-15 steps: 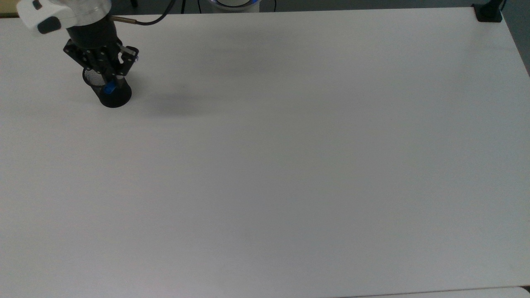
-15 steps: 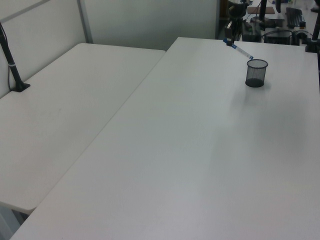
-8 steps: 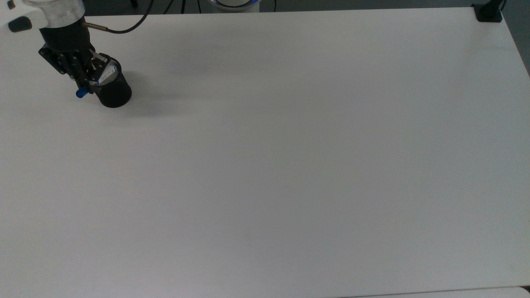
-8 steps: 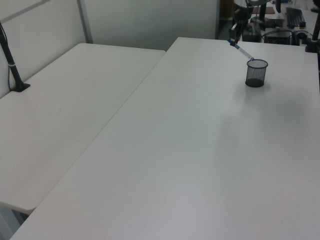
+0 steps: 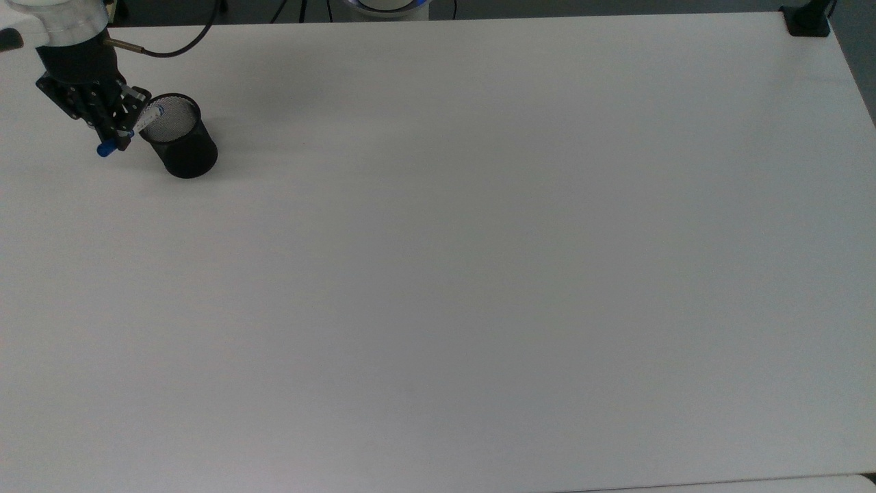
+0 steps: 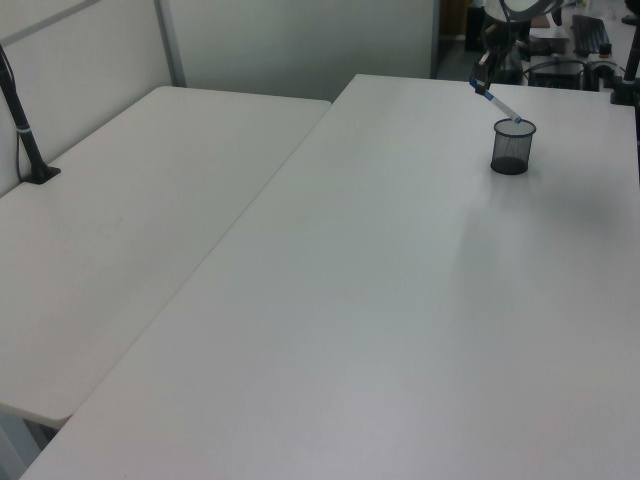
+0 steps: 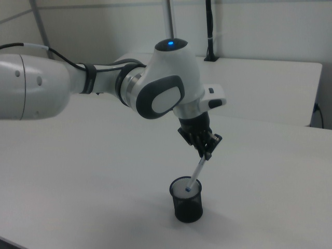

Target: Insert the marker

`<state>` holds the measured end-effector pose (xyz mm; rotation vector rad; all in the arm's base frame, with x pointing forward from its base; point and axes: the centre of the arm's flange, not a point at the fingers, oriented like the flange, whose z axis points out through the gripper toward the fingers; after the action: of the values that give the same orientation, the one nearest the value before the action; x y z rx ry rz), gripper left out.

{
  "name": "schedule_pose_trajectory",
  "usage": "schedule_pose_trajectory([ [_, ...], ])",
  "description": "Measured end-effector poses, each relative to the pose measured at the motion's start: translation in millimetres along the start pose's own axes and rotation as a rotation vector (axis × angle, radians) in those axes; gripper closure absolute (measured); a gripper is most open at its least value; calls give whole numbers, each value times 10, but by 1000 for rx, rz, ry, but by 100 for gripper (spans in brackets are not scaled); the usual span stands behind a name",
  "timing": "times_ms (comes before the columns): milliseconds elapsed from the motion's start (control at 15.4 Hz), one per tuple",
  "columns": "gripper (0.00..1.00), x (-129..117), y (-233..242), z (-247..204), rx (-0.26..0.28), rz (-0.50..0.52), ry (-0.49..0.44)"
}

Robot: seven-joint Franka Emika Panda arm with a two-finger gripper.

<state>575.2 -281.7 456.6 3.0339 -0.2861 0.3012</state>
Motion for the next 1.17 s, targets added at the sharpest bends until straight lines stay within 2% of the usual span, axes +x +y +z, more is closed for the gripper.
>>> schedule_pose_trajectory([
  [261,82,-115,-50,200,13,-21,-43],
  [651,79,-132,-72,230,16,-26,-50],
  [717,74,-141,-75,243,18,-26,-56],
  [1107,16,-214,-115,265,35,-29,-119],
  [1172,1,-216,-172,210,44,-38,-143],
])
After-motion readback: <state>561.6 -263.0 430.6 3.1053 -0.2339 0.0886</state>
